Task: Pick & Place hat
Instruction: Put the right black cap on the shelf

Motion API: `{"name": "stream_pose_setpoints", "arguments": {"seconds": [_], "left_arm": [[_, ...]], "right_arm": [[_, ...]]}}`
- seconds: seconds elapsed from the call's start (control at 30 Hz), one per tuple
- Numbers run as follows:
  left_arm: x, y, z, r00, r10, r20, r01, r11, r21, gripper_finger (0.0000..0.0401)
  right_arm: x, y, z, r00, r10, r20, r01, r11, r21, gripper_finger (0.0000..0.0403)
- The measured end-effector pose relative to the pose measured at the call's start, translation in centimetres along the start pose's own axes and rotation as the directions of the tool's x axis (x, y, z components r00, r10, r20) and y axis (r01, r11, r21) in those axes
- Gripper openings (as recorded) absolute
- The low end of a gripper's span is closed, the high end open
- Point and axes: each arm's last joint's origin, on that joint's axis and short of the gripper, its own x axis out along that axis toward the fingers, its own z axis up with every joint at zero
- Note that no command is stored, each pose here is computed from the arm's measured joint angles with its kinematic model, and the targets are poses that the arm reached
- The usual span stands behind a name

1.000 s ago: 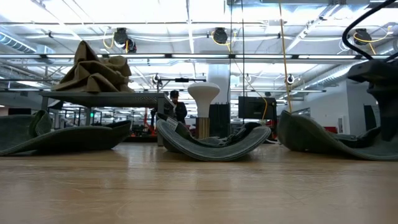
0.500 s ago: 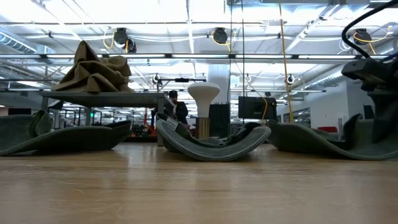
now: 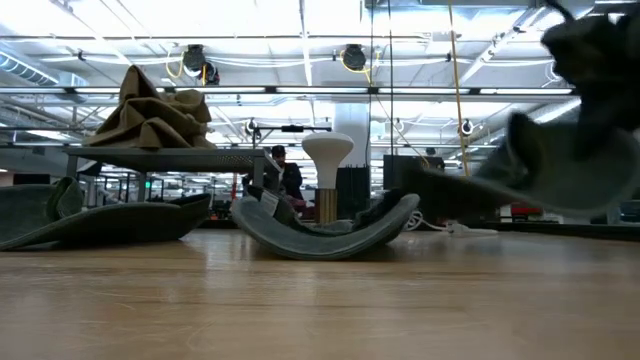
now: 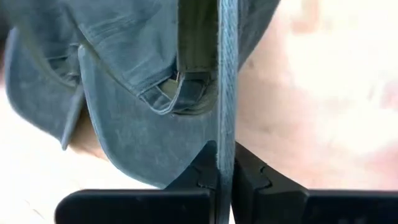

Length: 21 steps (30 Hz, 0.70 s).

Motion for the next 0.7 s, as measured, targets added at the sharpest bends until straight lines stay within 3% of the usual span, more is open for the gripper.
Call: {"name": "stream_pose_setpoints", "arguments": {"seconds": [0.2, 0.43, 0.57, 0.7], "left_arm": [[0.0, 0.1, 0.1, 0.999, 0.035, 0.025, -0.034, 0.997, -0.066, 0.0186], [0.0, 0.3, 0.2, 0.994, 0.085, 0.062, -0.07, 0.975, -0.212, 0.0186], [0.0, 0.1, 0.4, 0.994, 0.073, 0.077, -0.05, 0.964, -0.259, 0.0186], [0.0, -0.1, 0.7, 0.992, 0.046, 0.114, -0.002, 0.934, -0.358, 0.0186]], "right_arm": [[-3.3, 1.6, 3.0, 0.995, -0.085, 0.045, 0.093, 0.971, -0.22, 0.0005], [-7.2, 3.2, 6.9, 0.98, -0.087, 0.181, 0.16, 0.883, -0.441, 0.0005], [-9.2, 4.6, 9.0, 0.96, -0.022, 0.278, 0.185, 0.796, -0.577, 0.0005], [-10.9, 5.9, 11.0, 0.926, 0.014, 0.378, 0.272, 0.668, -0.692, 0.0005]]}}
